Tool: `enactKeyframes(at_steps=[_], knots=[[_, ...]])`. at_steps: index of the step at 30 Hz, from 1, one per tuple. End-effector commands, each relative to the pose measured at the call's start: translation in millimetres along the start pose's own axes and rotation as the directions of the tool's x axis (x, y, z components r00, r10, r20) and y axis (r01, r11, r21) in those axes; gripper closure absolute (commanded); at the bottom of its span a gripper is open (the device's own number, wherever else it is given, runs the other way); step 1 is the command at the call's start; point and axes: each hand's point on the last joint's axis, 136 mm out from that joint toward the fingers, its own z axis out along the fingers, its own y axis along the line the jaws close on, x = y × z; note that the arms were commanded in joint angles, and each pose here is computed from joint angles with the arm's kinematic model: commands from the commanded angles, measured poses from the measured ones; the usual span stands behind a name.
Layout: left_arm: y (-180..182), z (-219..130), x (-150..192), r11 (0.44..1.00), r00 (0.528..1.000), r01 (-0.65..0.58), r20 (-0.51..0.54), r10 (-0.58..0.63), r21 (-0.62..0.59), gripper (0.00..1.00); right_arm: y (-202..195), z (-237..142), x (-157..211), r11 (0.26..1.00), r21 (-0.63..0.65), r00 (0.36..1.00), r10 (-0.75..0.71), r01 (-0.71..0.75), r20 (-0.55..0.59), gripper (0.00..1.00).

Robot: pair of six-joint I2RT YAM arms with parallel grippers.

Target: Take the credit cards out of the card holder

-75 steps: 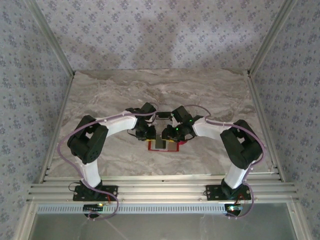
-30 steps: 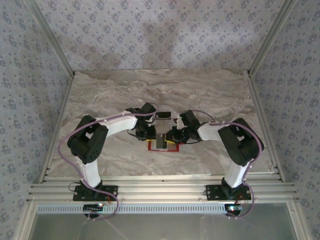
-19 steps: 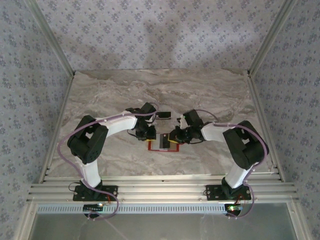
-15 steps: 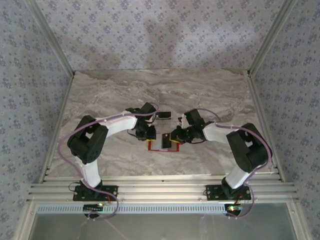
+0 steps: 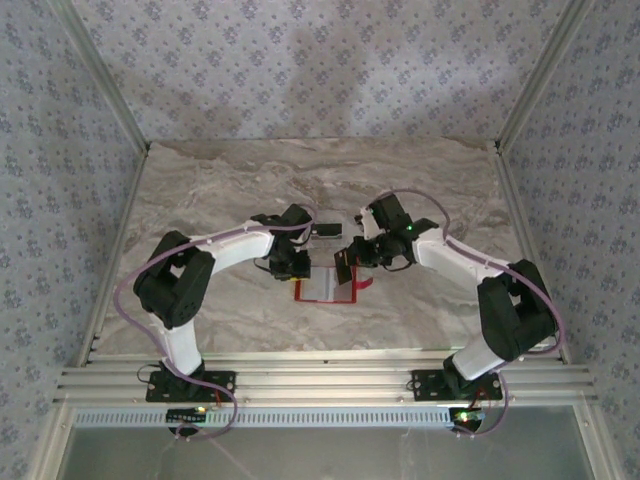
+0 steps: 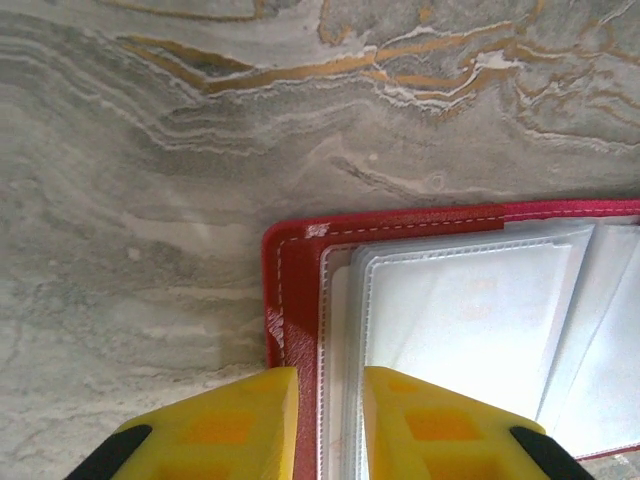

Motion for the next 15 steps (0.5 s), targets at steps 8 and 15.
enactKeyframes(at_steps=[8, 15], knots=[[3, -37, -6, 1.0, 0.997, 0.006, 0.081, -0.007, 0.015, 0.75, 4, -27, -35, 0.771, 0.196, 0.793, -0.606, 0.606, -0.066, 0.98], [26, -33, 2, 0.999, 0.995, 0.052, 0.08, -0.052, 0.004, 0.75, 13, -15, -44, 0.523, 0.084, 0.527, -0.819, 0.848, -0.228, 0.98]])
